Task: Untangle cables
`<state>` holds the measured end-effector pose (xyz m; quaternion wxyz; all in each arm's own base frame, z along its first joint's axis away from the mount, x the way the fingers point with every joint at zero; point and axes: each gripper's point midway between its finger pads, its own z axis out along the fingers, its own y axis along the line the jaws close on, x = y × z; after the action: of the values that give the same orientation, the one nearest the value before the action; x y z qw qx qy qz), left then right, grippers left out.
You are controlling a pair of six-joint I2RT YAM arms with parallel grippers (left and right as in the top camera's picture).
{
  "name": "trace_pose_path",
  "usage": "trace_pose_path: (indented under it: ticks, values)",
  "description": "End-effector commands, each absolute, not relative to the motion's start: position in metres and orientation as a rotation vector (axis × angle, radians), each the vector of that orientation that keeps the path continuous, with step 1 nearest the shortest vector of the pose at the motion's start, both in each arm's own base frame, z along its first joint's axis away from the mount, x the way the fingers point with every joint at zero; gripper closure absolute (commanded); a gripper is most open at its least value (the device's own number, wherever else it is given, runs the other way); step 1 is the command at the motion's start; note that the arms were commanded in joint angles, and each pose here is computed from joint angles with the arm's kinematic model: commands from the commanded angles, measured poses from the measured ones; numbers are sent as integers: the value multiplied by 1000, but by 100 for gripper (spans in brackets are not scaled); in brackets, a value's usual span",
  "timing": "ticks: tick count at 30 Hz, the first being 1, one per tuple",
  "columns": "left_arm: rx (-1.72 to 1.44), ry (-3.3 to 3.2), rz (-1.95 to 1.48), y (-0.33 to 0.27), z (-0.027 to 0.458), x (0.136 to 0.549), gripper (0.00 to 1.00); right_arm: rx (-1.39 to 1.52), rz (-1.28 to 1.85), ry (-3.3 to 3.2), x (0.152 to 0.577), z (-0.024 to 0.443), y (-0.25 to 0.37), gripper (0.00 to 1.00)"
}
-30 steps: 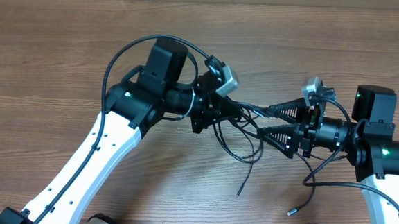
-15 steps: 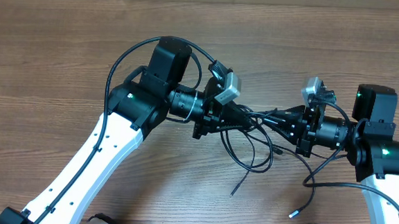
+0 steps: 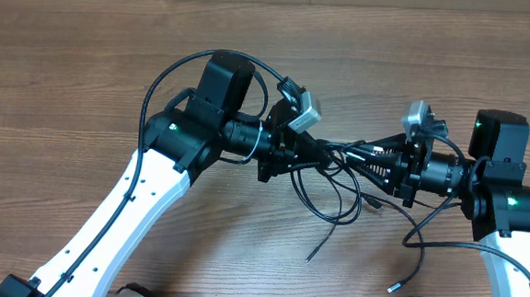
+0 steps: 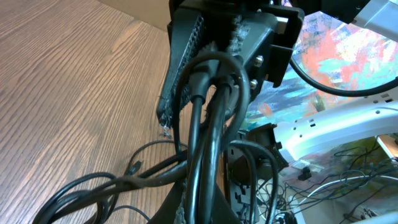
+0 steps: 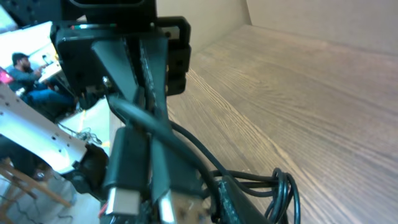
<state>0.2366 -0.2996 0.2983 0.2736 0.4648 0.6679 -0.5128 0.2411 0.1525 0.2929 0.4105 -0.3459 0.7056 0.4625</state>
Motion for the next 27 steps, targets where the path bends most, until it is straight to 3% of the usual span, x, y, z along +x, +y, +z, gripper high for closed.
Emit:
trace_pose_path:
  ticks: [1, 2, 3, 11, 20, 24, 25, 27]
  values:
    - [1237, 1803, -1372, -299, 301, 239, 96, -909, 1171, 1712, 236, 308, 156, 73]
    - [1232, 1809, -1376, -299, 301, 239, 96, -911, 1168, 1709, 236, 308, 156, 93]
    - [1232, 1811, -1376, -299, 301, 239, 96, -912, 1166, 1707, 236, 308, 156, 96]
    - [1057, 2079, -1133, -284, 268, 269, 95, -913, 1163, 1704, 237, 309, 156, 96]
    - [619, 2413, -782, -243, 231, 308, 86, -913, 1163, 1705, 237, 309, 156, 96]
    - [494, 2455, -748, -236, 228, 314, 87, -914, 1162, 1704, 237, 309, 156, 96]
    - [487, 2456, -753, -237, 229, 315, 93, -913, 1163, 1705, 237, 309, 156, 96]
    - [491, 2454, -769, -238, 230, 313, 96, -910, 1165, 1707, 237, 309, 156, 96]
